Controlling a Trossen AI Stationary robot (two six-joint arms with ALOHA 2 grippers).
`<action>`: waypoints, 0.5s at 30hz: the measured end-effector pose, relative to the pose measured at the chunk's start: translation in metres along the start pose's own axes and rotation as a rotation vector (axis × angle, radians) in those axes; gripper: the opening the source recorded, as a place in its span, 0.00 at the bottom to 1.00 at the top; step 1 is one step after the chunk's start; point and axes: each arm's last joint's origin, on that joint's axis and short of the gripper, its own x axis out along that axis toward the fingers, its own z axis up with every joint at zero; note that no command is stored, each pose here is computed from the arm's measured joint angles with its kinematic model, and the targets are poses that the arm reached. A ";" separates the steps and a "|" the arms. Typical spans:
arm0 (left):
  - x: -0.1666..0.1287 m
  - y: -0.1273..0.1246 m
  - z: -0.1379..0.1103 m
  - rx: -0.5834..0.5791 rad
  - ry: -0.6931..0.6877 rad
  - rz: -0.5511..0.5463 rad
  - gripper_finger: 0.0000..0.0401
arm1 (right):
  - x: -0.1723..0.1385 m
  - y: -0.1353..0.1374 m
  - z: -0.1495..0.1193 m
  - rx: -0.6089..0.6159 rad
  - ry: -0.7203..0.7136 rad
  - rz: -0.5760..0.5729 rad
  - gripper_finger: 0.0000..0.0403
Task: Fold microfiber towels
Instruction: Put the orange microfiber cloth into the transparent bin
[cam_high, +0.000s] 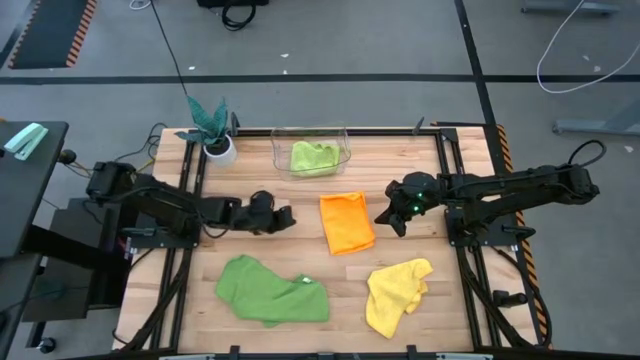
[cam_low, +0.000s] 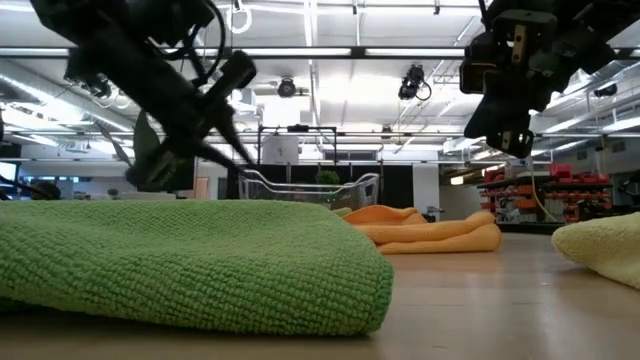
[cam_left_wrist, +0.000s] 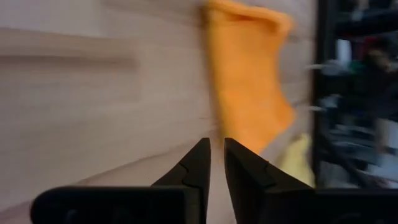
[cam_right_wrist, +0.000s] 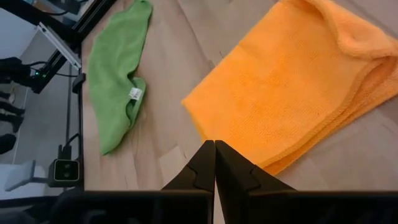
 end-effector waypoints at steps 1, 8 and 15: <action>0.003 -0.002 0.002 -0.001 0.005 -0.027 0.14 | 0.000 0.000 0.000 0.000 0.001 0.000 0.04; 0.033 0.001 0.013 -0.006 0.127 0.021 0.15 | 0.000 0.000 0.000 -0.031 -0.001 0.001 0.09; 0.057 -0.012 0.018 0.036 0.126 0.010 0.17 | 0.000 0.000 0.000 -0.025 0.000 -0.001 0.18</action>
